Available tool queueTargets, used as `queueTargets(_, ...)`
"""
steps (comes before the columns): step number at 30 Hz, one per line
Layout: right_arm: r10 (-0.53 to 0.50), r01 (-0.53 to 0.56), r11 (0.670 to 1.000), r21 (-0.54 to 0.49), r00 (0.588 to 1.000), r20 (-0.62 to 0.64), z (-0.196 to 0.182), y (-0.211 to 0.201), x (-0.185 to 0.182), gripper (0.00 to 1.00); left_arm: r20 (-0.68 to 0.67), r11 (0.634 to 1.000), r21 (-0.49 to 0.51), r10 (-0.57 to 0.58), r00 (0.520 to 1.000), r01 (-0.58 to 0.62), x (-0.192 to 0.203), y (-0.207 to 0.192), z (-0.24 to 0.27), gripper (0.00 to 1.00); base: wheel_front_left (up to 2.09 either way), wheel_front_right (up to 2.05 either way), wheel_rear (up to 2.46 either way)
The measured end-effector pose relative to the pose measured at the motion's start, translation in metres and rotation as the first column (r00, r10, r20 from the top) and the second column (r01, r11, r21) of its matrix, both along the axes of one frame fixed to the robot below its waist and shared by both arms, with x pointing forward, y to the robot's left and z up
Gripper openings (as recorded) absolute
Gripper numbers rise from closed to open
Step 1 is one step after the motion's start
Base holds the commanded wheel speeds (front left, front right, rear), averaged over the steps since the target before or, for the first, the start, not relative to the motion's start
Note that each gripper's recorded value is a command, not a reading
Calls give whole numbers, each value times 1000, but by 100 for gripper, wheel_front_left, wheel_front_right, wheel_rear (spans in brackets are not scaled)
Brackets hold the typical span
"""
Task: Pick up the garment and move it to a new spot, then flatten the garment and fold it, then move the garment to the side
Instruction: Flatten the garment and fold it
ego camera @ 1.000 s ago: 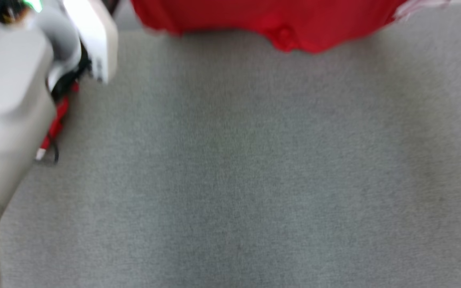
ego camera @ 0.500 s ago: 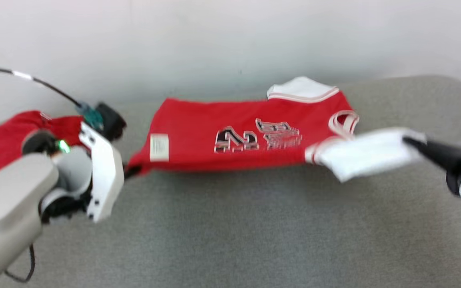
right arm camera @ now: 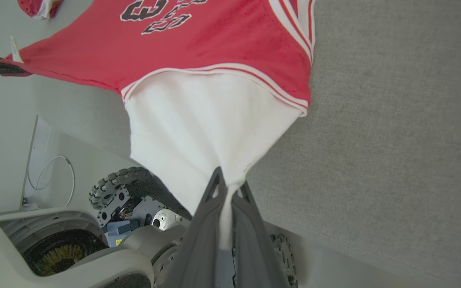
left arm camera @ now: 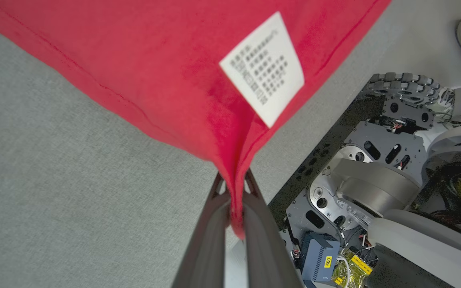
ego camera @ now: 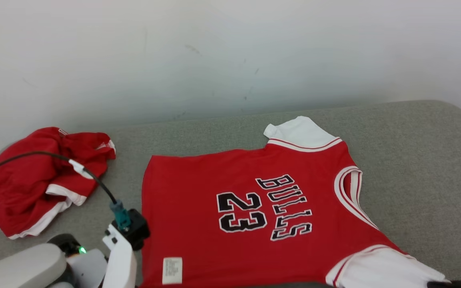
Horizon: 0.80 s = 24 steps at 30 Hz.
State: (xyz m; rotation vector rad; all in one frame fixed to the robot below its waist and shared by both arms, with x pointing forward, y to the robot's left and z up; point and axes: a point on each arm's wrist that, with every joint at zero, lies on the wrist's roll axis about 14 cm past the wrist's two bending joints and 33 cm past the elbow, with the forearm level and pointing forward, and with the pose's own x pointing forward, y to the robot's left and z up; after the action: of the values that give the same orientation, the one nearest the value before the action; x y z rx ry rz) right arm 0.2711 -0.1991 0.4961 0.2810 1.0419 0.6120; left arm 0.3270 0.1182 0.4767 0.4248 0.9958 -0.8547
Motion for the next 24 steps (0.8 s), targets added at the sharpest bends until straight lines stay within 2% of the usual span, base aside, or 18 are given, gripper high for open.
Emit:
queueTargets(5, 45, -45, 999, 7, 993, -112, 0, -1, -33, 0, -109, 1000, 7, -19, 994, 20, -29, 1, -8, 0, 0, 0, 0)
queueTargets(11, 65, -65, 998, 2, 988, -143, 2, -2, -31, 0, -169, 1000, 23, -17, 985, 21, -27, 2, -12, 0, 0, 0, 0)
queueTargets(17, 74, -75, 997, -4, 985, -154, 1, 1, 2, 0, -291, 999, 50, 31, 956, -18, -12, 3, -20, 0, 0, 0, 0)
queueTargets(24, 38, -37, 999, 8, 980, -196, -12, 7, 52, 0, -384, 996, 86, 53, 922, -22, 11, 2, -31, 0, 0, 0, 0)
